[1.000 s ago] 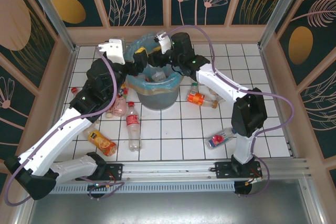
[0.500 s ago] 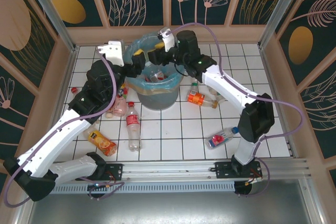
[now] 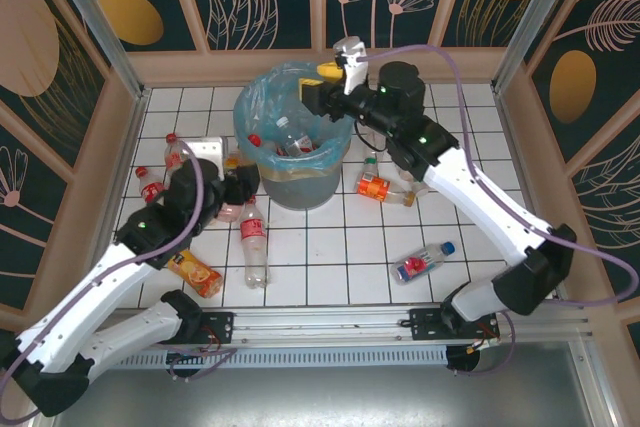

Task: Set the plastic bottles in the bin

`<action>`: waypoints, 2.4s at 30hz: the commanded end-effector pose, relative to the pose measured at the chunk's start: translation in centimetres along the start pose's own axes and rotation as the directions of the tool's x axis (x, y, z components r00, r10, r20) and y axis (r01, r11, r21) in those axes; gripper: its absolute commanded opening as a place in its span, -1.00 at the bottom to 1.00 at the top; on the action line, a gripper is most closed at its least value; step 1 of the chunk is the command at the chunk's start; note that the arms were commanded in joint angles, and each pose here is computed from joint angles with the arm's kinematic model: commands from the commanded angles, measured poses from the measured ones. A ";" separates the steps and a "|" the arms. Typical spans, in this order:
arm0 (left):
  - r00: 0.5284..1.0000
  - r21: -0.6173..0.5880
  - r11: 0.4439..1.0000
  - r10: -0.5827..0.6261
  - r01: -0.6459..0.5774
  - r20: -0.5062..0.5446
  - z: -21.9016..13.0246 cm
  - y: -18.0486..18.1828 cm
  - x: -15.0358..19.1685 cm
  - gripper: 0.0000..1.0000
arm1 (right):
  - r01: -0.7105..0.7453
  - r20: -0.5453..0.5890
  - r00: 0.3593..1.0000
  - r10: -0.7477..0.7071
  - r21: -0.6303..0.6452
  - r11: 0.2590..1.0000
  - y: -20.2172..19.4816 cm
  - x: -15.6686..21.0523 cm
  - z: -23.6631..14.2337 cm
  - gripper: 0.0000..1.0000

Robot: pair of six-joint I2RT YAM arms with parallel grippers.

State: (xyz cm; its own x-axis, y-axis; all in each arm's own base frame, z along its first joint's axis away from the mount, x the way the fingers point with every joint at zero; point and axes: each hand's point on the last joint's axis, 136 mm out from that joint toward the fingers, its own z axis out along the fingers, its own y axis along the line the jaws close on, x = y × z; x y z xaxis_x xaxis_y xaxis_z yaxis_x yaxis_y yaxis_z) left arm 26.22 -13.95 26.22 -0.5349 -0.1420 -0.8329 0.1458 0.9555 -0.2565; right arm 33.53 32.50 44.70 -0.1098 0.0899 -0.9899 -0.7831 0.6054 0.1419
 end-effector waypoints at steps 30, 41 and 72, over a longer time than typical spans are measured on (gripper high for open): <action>0.949 -0.143 0.978 -0.184 0.151 -0.256 11.3 6.3 14.1 0.18 | -0.104 0.033 0.995 0.099 0.226 0.969 -2.5 3.7 -7.3 0.15; 0.935 -0.108 0.986 -0.155 0.127 -0.318 13.2 6.0 14.3 0.18 | -0.096 -0.020 0.994 0.104 0.238 0.967 -3.0 5.7 -6.4 0.15; 0.894 -0.121 0.990 -0.116 0.070 -0.433 13.7 6.8 17.0 0.11 | -0.099 -0.081 0.989 0.123 0.252 0.963 -3.4 7.8 -5.9 0.16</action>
State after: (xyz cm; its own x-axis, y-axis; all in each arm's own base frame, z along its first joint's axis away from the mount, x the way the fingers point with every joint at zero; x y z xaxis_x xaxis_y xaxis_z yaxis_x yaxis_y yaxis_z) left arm 30.36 -13.56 3.83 -0.8348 -0.1535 -0.5287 -0.0102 0.9645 -0.2640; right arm 31.58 26.25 37.25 -0.2352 0.1030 -0.9665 -0.5965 0.7698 0.2272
